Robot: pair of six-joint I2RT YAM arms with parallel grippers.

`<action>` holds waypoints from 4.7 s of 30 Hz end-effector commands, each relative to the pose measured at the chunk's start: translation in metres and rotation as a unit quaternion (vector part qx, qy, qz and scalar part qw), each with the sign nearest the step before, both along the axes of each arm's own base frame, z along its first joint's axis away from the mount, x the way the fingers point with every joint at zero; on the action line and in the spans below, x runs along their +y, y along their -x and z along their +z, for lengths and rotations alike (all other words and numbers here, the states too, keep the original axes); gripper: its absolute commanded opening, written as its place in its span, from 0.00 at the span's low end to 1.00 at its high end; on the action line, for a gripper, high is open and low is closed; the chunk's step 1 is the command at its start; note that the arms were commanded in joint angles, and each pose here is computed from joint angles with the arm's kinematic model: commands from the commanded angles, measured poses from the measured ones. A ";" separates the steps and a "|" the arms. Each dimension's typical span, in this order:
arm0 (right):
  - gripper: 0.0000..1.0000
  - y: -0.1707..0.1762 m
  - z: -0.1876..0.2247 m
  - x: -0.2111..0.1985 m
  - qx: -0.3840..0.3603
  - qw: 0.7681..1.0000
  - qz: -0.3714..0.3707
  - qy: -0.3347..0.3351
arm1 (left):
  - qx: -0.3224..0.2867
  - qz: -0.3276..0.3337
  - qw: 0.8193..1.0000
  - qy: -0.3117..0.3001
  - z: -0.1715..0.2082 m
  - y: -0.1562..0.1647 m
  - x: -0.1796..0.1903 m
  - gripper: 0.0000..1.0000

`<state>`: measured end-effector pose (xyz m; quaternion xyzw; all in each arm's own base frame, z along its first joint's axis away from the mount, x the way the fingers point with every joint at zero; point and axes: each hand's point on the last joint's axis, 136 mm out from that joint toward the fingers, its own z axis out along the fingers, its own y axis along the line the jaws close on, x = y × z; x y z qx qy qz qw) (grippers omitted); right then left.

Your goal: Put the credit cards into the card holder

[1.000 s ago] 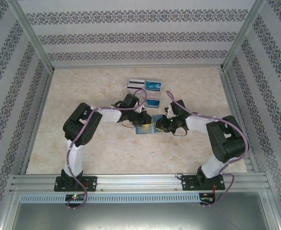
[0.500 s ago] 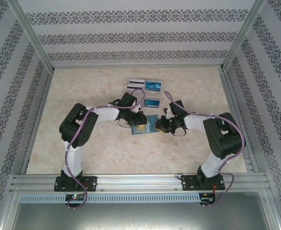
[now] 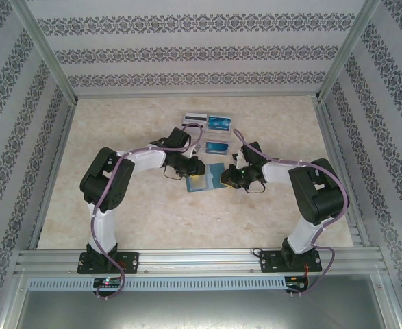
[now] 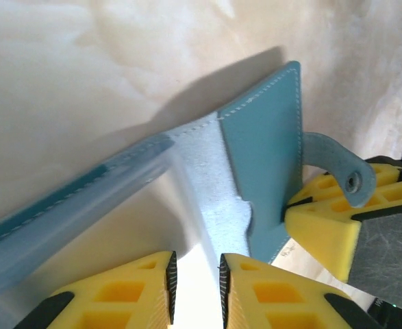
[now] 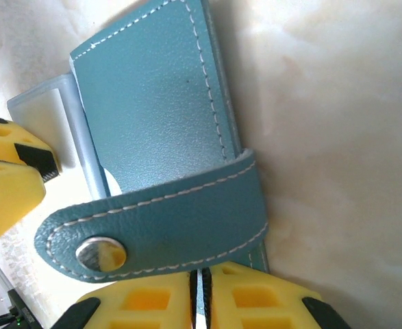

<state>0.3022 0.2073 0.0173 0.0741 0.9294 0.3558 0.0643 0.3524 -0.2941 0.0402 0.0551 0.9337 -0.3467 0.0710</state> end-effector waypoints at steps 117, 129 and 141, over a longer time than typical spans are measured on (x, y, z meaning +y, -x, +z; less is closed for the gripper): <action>0.30 -0.017 0.030 0.063 -0.046 0.992 0.095 0.062 | -0.051 0.005 0.990 -0.134 -0.002 0.009 0.062 0.44; 0.36 -0.019 0.027 0.049 -0.048 0.993 0.079 0.068 | -0.002 -0.038 0.981 -0.190 -0.029 0.026 0.056 0.47; 0.52 -0.016 0.018 -0.006 -0.052 0.977 0.074 0.190 | 0.000 -0.030 0.979 -0.204 -0.033 0.029 0.064 0.46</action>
